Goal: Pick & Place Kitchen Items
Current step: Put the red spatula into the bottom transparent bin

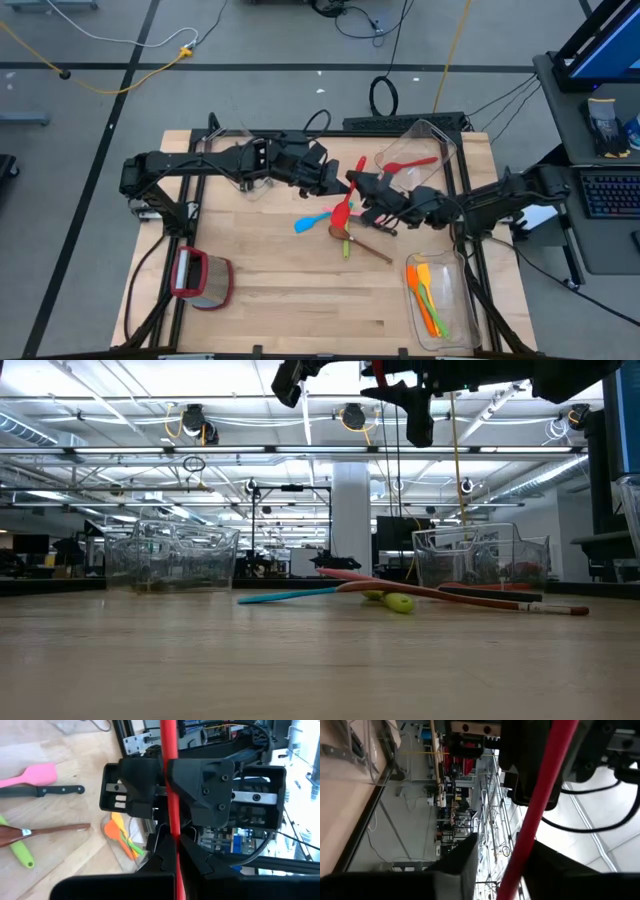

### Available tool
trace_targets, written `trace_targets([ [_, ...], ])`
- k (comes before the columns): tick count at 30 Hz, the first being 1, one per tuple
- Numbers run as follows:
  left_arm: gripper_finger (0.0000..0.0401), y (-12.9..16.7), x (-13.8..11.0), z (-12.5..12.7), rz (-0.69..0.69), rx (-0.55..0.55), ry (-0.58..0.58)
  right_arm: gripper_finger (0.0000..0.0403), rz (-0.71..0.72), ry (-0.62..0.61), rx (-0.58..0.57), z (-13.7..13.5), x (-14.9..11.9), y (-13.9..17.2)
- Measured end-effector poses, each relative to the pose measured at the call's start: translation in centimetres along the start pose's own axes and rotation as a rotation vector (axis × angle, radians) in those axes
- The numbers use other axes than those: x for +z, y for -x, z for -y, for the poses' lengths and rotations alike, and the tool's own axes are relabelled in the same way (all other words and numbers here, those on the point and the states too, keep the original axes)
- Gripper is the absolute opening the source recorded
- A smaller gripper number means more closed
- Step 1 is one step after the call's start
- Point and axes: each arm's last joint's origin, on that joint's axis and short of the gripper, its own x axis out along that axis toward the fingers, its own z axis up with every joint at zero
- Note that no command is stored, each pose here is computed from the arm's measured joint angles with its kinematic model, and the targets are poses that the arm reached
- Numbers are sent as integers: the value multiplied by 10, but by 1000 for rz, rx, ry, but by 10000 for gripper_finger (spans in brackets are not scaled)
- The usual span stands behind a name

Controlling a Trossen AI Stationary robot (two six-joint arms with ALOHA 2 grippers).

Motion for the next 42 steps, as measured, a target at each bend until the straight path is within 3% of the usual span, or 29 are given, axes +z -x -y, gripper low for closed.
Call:
trace_targets([
  [7, 7, -1, 0, -2, 5, 14, -6, 20, -54, 6, 11, -2, 2, 0],
  [14, 30, 3, 9, -5, 87, 64, -65, 17, -154, 44, 64, -7, 0, 2],
  [22, 78, 18, 39, -13, 189, 129, -296, 15, -227, 14, 167, -18, -1, 5],
  [26, 87, 27, 55, -18, 233, 200, -511, 15, -250, -72, 211, -25, -1, 7],
  [32, 88, 37, 71, -33, 295, 432, -733, 15, -287, -251, 296, -31, -7, 15],
  [37, 88, 44, 76, -44, 310, 665, -890, 15, -187, -588, 412, -25, -12, 28],
  [42, 88, 45, 76, -49, 302, 749, -951, 15, -138, -855, 506, -16, -18, 39],
])
